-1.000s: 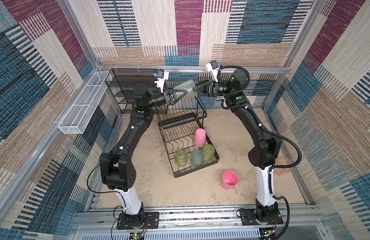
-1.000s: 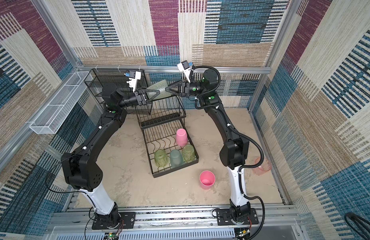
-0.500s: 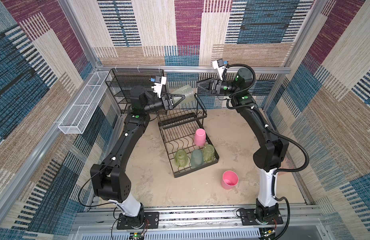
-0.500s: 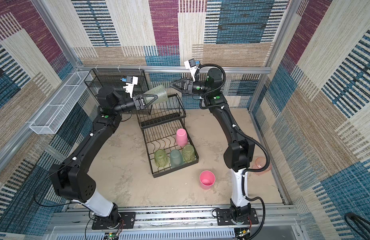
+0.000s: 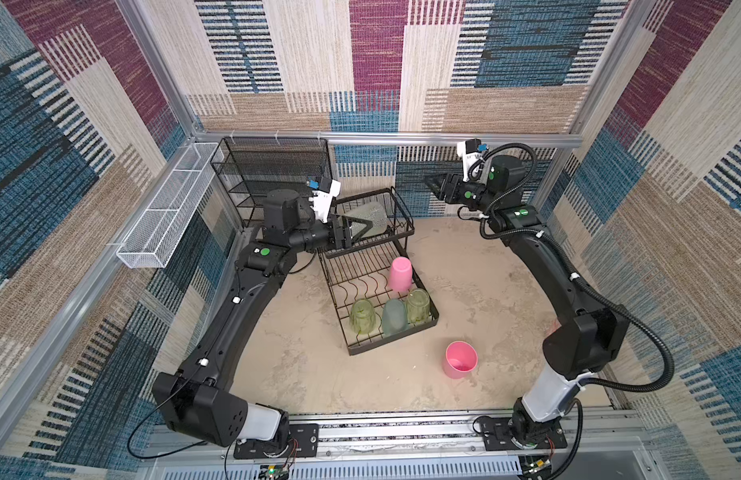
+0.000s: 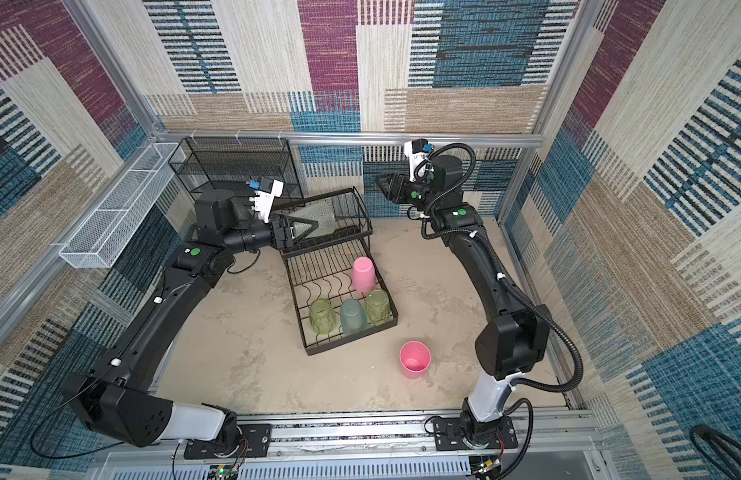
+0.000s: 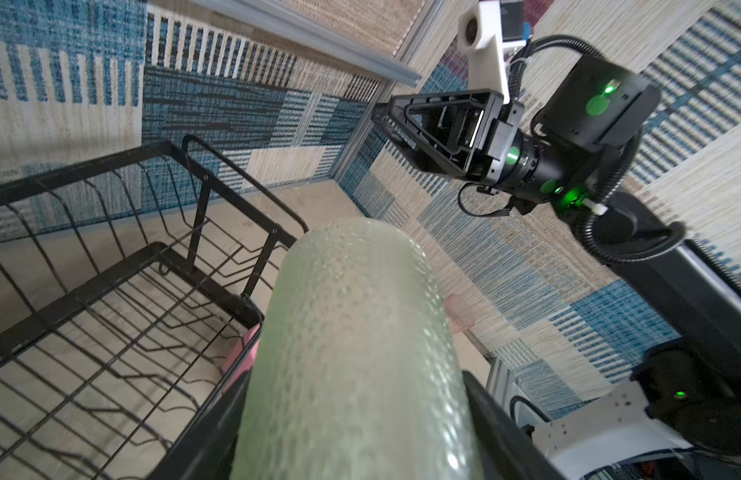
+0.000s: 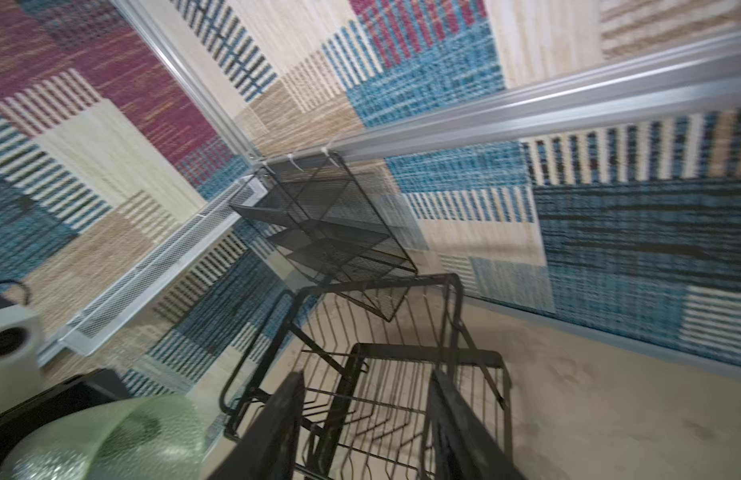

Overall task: Load the cups into the dish rack
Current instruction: 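Carry the light green cup with the left gripper down over the lower rack tier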

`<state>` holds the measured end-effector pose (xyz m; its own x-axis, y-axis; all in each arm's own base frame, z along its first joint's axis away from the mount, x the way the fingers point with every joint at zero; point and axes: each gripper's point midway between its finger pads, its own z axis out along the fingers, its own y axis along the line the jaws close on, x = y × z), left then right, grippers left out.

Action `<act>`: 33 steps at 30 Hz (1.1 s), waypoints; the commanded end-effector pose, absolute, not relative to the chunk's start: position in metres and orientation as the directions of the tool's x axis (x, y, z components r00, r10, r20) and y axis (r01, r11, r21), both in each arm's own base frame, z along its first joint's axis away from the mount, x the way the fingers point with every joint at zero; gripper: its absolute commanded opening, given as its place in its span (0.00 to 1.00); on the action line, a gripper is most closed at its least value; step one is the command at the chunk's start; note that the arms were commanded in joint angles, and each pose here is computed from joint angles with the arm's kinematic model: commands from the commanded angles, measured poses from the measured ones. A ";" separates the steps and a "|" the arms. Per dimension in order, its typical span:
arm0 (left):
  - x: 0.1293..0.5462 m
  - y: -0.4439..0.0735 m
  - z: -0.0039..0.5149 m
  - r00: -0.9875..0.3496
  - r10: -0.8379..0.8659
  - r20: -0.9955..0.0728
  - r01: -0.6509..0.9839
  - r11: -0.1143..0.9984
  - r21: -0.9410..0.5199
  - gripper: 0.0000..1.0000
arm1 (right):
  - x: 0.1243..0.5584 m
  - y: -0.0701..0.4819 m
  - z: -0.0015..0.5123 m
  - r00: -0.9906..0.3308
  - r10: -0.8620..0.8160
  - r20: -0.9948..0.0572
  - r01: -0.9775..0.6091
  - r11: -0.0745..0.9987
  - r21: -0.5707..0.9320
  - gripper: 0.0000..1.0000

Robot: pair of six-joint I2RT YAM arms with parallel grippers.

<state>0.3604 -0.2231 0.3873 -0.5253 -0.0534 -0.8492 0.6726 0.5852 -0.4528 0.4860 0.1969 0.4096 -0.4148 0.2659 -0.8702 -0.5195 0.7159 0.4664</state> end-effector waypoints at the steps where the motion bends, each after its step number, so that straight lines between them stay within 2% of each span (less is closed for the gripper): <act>1: 0.349 -0.215 0.353 -0.543 0.082 -0.836 0.633 0.693 -0.344 0.57 | 0.489 0.154 0.396 -0.348 0.264 -0.899 -0.332 0.862 0.382 0.51; 4: 0.336 -0.220 0.339 -0.557 0.154 -0.816 0.631 0.717 -0.295 0.57 | 0.477 0.133 0.384 -0.334 0.272 -0.903 -0.244 0.900 0.362 0.52; 12: 0.316 -0.226 0.299 -0.614 0.314 -0.724 0.603 0.779 -0.174 0.57 | 0.446 0.105 0.358 -0.330 0.277 -0.902 -0.138 0.931 0.337 0.53; 24: 0.310 -0.244 0.237 -0.622 0.550 -0.557 0.622 0.779 0.075 0.57 | 0.433 0.096 0.329 -0.376 0.274 -0.885 -0.130 0.930 0.344 0.53; 33: 0.329 -0.245 0.221 -0.627 0.599 -0.497 0.612 0.774 0.161 0.56 | 0.429 0.091 0.322 -0.378 0.265 -0.887 -0.127 0.934 0.333 0.53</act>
